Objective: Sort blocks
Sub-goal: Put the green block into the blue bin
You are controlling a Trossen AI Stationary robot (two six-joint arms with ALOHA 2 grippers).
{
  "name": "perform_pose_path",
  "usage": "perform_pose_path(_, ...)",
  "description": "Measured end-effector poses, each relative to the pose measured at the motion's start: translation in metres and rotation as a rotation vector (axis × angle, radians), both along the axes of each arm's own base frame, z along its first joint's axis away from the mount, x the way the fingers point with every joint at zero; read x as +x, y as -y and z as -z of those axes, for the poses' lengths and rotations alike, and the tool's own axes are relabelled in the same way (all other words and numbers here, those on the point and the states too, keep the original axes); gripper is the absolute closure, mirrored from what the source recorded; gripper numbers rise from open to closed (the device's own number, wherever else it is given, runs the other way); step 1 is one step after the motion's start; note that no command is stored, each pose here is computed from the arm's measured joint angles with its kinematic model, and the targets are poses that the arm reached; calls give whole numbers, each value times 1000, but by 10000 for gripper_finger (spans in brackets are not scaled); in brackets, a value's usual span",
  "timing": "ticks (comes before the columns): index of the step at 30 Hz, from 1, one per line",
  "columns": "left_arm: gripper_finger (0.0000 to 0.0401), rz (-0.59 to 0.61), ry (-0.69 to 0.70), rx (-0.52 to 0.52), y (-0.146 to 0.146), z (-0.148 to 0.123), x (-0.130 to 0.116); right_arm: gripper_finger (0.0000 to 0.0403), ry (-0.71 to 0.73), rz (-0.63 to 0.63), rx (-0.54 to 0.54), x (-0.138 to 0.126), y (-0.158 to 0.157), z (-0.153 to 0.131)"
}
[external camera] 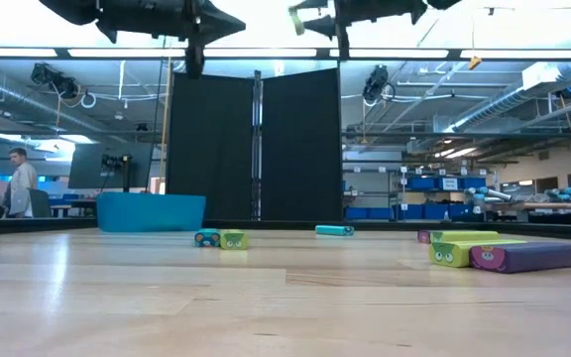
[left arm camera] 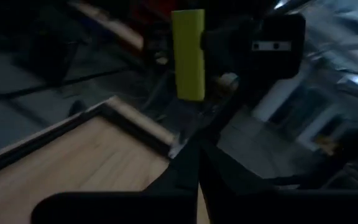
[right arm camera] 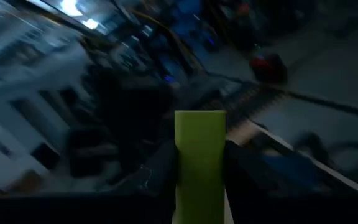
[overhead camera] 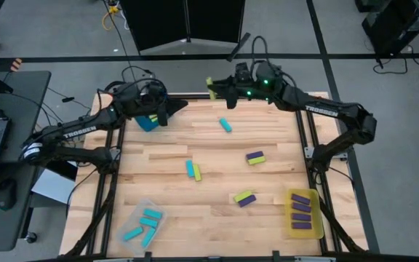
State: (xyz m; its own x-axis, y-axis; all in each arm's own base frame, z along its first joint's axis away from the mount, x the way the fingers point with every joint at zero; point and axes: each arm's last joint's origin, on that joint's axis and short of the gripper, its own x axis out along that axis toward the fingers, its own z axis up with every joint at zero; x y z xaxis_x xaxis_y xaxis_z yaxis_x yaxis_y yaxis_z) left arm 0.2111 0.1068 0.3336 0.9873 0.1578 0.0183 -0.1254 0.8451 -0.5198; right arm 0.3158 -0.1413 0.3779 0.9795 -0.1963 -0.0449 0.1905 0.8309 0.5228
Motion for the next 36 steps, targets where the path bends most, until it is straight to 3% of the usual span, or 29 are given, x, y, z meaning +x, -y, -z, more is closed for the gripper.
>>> perform_pose_path(8,294,118,201,-61,-8,-5,20,290,159,-94,-108,10,-32,-18)
perform_pose_path(12,258,150,220,-108,-12,-6,29,290,176,-115,-145,13,-40,-20)
perform_pose_path(18,223,190,244,-92,-15,-23,43,290,173,-92,-153,13,-40,-20)
perform_pose_path(27,208,227,219,-119,-19,-28,55,290,169,-46,-166,13,-38,-20)
perform_pose_path(36,208,161,222,-51,-19,-29,57,290,157,-28,-126,12,-36,-18)
